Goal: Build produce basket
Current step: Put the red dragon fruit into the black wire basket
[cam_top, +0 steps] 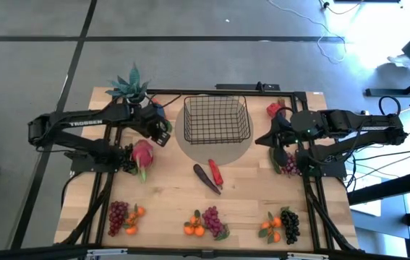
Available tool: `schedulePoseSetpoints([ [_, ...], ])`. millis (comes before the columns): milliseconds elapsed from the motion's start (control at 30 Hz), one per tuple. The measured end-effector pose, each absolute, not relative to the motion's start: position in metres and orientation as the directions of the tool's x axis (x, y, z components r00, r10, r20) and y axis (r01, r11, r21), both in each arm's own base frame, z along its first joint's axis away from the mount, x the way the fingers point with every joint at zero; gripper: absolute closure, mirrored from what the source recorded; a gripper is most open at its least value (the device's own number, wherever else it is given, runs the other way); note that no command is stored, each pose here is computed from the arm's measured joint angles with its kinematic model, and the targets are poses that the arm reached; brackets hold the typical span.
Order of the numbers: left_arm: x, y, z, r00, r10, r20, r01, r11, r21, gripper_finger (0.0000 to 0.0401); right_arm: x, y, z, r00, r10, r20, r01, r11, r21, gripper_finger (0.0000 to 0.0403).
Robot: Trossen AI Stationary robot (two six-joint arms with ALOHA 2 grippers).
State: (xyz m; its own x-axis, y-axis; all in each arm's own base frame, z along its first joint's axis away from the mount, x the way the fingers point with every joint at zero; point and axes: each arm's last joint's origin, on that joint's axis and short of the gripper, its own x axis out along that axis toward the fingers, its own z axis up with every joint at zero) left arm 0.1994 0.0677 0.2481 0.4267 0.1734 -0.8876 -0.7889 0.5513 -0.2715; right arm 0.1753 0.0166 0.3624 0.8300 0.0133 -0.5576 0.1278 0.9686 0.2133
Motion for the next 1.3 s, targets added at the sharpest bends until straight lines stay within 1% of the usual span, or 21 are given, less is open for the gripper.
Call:
schedulePoseSetpoints([
  [133, 0.195, 0.064, 0.254, 0.475, 0.114, -0.872, -0.772, 0.529, -0.352, 0.0322, 0.175, 0.017, 0.362, 0.829, 0.039, -0.558, 0.106, 0.969, 0.225, 0.0402],
  [200, 0.193, 0.062, 0.258, 0.505, 0.073, -0.86, -0.749, 0.533, -0.394, 0.0322, 0.175, 0.017, 0.362, 0.829, 0.041, -0.558, 0.1, 0.97, 0.22, 0.0402],
  [333, 0.186, 0.053, 0.266, 0.558, -0.032, -0.829, -0.697, 0.525, -0.488, 0.0322, 0.175, 0.017, 0.362, 0.829, 0.042, -0.558, 0.086, 0.976, 0.2, 0.0402],
  [467, 0.177, 0.04, 0.273, 0.574, -0.139, -0.807, -0.651, 0.521, -0.552, 0.0322, 0.175, 0.017, 0.362, 0.828, 0.041, -0.559, 0.087, 0.976, 0.201, 0.0402],
  [600, 0.166, 0.026, 0.275, 0.535, -0.212, -0.818, -0.668, 0.486, -0.563, 0.0323, 0.175, 0.017, 0.362, 0.828, 0.042, -0.559, 0.074, 0.981, 0.182, 0.0402],
  [733, 0.147, 0.012, 0.276, 0.45, -0.254, -0.856, -0.757, 0.401, -0.517, 0.0323, 0.175, 0.017, 0.362, 0.828, 0.041, -0.559, 0.073, 0.981, 0.18, 0.0402],
  [800, 0.139, 0.007, 0.276, 0.4, -0.251, -0.881, -0.816, 0.341, -0.468, 0.0323, 0.175, 0.017, 0.362, 0.828, 0.041, -0.559, 0.067, 0.983, 0.171, 0.0402],
  [900, 0.131, 0.003, 0.275, 0.349, -0.202, -0.915, -0.886, 0.248, -0.392, 0.0323, 0.175, 0.017, 0.362, 0.828, 0.041, -0.559, 0.061, 0.985, 0.163, 0.0402],
  [967, 0.128, 0.0, 0.274, 0.319, -0.172, -0.932, -0.905, 0.237, -0.353, 0.0323, 0.175, 0.017, 0.362, 0.828, 0.041, -0.559, 0.062, 0.985, 0.163, 0.0402],
  [1067, 0.128, -0.003, 0.273, 0.312, -0.122, -0.942, -0.916, 0.223, -0.332, 0.0323, 0.175, 0.017, 0.362, 0.828, 0.041, -0.559, 0.061, 0.985, 0.162, 0.0402],
  [1200, 0.132, -0.007, 0.271, 0.29, -0.077, -0.954, -0.922, 0.243, -0.3, 0.0323, 0.175, 0.017, 0.362, 0.828, 0.041, -0.559, 0.062, 0.985, 0.164, 0.0402],
  [1300, 0.134, -0.009, 0.265, 0.269, -0.05, -0.962, -0.934, 0.232, -0.273, 0.0323, 0.175, 0.017, 0.362, 0.828, 0.04, -0.559, 0.062, 0.985, 0.163, 0.0402],
])
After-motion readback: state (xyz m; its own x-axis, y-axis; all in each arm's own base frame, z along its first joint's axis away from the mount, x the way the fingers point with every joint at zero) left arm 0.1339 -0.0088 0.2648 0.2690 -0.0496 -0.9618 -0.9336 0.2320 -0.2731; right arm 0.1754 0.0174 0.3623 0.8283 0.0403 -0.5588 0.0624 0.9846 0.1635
